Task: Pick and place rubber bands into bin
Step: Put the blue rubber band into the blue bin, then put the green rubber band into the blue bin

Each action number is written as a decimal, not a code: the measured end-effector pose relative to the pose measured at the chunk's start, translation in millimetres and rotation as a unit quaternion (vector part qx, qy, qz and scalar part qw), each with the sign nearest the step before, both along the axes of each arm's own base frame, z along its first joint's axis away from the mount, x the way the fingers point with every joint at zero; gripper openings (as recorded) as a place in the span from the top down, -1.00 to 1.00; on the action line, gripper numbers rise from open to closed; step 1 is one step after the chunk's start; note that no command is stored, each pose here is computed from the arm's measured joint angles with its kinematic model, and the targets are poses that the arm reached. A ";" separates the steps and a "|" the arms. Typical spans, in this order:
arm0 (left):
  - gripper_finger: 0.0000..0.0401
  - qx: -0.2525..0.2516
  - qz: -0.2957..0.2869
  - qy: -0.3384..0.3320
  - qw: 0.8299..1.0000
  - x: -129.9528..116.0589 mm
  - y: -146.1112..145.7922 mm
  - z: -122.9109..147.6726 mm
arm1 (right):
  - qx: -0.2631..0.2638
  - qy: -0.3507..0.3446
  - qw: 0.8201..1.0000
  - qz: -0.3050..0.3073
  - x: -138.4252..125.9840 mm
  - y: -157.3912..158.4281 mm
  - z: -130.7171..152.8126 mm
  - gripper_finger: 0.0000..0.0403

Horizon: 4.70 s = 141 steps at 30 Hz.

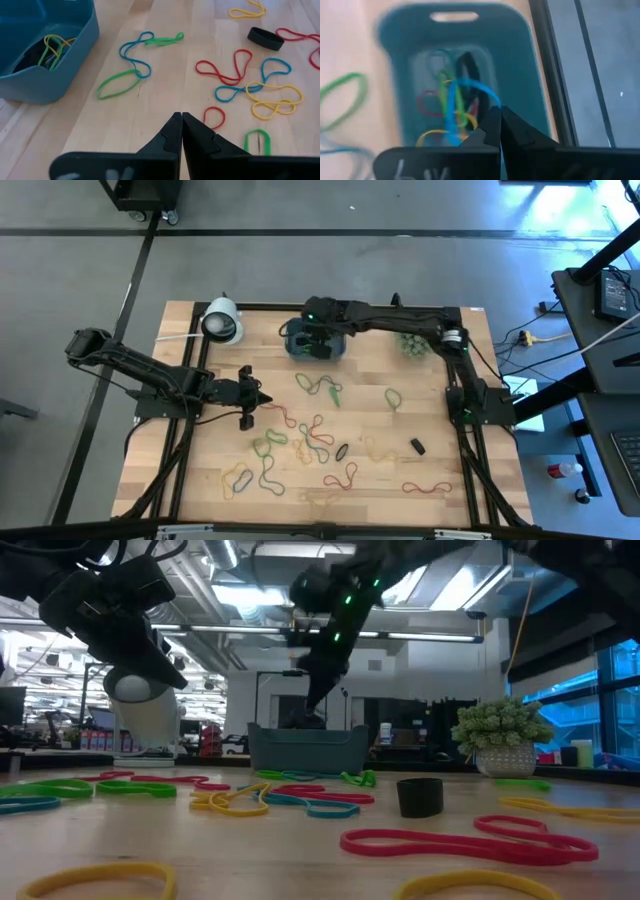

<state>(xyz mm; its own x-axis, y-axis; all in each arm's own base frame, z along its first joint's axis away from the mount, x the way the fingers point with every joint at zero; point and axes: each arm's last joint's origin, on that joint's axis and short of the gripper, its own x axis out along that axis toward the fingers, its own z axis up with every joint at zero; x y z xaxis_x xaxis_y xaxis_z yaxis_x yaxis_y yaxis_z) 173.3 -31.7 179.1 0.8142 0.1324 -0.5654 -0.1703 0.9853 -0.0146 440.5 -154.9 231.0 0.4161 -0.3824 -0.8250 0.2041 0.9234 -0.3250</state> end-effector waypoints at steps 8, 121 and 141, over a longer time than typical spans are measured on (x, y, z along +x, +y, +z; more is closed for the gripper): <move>0.96 0.001 0.000 0.008 1.000 -0.9 0.2 -1.2 | 0.020 0.009 1.000 -0.020 8.8 -35.0 -42.5 0.99; 0.52 -0.092 0.077 0.350 0.929 45.4 -73.0 -42.6 | 0.136 -0.180 0.971 -0.072 -235.9 206.3 -93.3 0.98; 0.53 -0.109 0.051 0.295 0.948 50.6 -76.8 -27.5 | 0.139 -0.188 0.970 -0.071 -234.6 206.6 -92.3 0.97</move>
